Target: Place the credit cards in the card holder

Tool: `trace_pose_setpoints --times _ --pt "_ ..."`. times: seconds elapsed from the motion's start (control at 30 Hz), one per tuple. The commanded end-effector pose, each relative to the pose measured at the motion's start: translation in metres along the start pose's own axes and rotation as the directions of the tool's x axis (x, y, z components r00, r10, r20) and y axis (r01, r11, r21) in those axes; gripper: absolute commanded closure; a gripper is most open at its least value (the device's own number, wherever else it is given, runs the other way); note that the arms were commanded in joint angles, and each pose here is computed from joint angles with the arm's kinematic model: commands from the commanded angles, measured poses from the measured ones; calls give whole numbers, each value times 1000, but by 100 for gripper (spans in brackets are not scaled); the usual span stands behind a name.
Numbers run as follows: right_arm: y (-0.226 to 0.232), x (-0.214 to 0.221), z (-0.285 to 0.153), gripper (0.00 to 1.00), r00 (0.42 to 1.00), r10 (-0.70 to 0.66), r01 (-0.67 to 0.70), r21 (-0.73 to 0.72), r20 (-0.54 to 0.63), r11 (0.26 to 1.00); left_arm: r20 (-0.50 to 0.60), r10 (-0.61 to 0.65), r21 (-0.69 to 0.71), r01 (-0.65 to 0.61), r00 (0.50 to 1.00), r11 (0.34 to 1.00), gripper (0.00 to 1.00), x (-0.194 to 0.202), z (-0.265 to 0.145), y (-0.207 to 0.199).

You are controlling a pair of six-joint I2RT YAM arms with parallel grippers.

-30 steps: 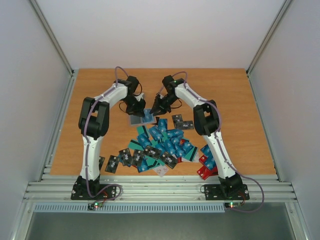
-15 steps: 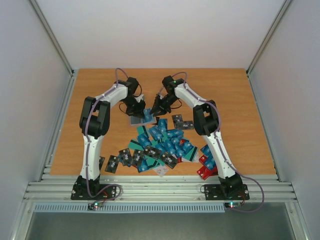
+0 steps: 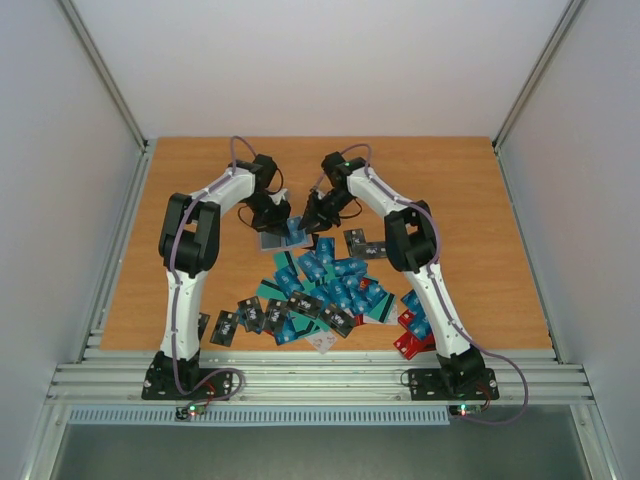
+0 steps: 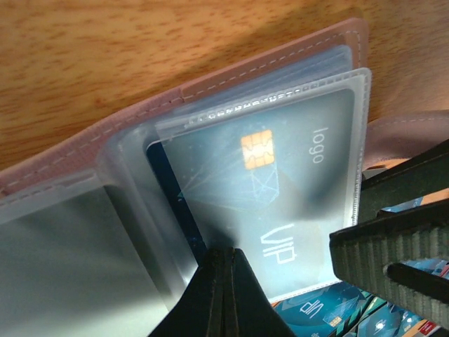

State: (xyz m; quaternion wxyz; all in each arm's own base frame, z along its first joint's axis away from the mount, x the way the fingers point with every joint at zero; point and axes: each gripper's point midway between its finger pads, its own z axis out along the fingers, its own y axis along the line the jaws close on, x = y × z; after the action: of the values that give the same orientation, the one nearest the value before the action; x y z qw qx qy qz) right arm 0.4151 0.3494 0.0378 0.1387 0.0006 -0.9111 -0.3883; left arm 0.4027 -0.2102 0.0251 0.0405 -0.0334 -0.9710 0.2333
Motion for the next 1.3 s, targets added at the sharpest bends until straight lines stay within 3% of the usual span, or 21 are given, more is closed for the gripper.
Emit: trace_pose_setpoints --times 0.0,0.87,1.07,1.27 --pt "14 11 3 76 997 -76 76 20 -15 997 -17 6 -2 -6 1000 1000 100 0 18 8" --pt "32 18 1 81 993 -114 113 63 11 992 93 35 49 -39 995 998 100 -11 -47 -29" --pt "34 18 0 79 993 -116 114 70 18 991 123 20 47 -26 992 999 100 -9 -64 -26" --pt "39 16 1 78 995 -93 91 63 28 994 140 -36 40 31 990 999 100 -8 -70 2"
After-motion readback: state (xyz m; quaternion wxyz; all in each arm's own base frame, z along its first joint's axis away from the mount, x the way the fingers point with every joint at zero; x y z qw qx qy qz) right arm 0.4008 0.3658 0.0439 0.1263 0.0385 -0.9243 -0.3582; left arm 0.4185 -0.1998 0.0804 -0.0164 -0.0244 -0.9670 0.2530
